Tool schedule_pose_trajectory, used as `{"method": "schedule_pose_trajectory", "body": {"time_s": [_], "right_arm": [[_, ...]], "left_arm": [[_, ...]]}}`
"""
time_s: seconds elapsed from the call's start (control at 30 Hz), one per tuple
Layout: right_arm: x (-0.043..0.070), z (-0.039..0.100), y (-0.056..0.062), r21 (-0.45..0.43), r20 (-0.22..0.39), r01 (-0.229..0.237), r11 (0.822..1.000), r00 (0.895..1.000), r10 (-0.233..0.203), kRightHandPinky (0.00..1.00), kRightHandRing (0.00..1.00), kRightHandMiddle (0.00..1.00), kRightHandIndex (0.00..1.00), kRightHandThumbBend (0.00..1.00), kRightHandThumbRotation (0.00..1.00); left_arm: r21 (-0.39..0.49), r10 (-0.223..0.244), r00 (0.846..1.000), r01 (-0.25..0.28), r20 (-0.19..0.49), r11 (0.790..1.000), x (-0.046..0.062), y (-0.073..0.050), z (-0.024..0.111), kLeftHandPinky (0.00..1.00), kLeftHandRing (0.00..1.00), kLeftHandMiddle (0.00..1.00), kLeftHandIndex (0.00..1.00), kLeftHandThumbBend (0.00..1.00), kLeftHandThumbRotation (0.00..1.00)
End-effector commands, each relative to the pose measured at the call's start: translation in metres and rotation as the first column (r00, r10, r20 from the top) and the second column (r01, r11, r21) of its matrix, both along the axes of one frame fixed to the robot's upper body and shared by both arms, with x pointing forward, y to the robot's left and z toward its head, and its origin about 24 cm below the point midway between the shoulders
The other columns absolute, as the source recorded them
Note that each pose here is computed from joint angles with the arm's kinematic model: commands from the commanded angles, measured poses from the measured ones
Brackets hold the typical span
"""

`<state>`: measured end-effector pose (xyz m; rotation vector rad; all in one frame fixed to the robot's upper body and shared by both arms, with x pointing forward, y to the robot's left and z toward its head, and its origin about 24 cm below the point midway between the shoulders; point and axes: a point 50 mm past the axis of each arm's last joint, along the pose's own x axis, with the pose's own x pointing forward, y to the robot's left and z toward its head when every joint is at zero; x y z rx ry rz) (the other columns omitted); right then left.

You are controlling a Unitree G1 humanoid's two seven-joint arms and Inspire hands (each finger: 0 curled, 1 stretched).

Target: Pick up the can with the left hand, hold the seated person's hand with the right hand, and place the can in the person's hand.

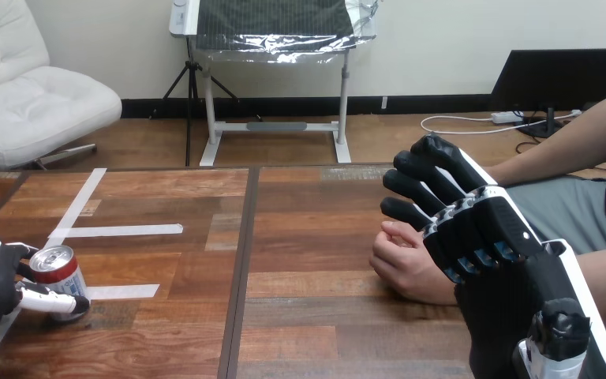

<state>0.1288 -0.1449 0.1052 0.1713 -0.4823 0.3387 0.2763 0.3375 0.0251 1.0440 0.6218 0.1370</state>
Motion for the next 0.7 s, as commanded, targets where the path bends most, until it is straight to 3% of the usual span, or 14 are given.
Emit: {"method": "schedule_pose_trajectory", "body": {"time_s": [0.0,0.67], "right_arm": [[0.0012,0.0165,0.0018,0.013,0.095,-0.001,1.0,0.995,0.0,0.83,0.86,0.87,0.87,0.96,0.87],[0.0007,0.017,0.0017,0.01,0.091,-0.001,1.0,0.996,0.0,0.83,0.87,0.88,0.88,0.97,0.86]], "left_arm": [[0.006,-0.025,0.993,0.025,0.118,1.0,0.0203,-0.0075,0.0235,0.61,0.7,0.75,0.76,0.85,0.18],[-0.02,-0.013,0.987,0.017,0.163,1.0,0.0205,-0.0084,0.0223,0.57,0.67,0.72,0.73,0.86,0.15]]}}
